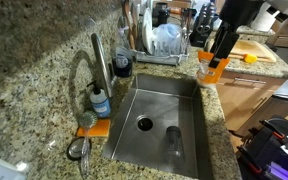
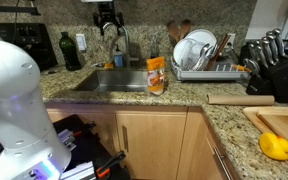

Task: Open the tap

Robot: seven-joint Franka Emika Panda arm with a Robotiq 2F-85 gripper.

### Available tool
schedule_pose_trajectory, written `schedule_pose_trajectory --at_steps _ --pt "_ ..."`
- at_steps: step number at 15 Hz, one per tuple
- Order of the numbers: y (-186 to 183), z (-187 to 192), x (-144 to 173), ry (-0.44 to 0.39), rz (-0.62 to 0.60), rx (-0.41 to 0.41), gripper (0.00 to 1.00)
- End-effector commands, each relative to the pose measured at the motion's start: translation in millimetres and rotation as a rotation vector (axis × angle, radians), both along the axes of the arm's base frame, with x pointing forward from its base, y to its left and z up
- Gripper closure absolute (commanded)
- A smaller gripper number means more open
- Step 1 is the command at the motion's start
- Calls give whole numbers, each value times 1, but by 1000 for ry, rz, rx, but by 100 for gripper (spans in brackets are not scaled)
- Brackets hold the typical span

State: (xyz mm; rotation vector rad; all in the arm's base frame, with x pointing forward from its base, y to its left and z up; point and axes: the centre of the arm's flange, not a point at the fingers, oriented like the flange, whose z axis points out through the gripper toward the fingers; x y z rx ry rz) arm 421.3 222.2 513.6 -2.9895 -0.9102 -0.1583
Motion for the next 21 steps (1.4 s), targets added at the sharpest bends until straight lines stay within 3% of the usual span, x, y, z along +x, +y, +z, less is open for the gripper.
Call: schedule_pose_trajectory --at_steps 1,4,6,7,11,14,15,19,20,21 --pt "-33 -66 28 118 -119 -36 0" --pt "-58 -126 45 245 -195 90 0" --pt "-54 -147 48 335 -201 178 0" --pt "-40 -153 39 362 -83 119 0" --pt "20 -172 -4 395 69 -89 0" --pt "40 -174 -12 342 168 -253 0" --pt "36 -173 -17 351 133 -182 0" --pt "39 -173 -19 346 135 -192 0" --pt "45 -179 -21 277 216 -295 0" --pt "54 -187 -26 284 264 -328 0"
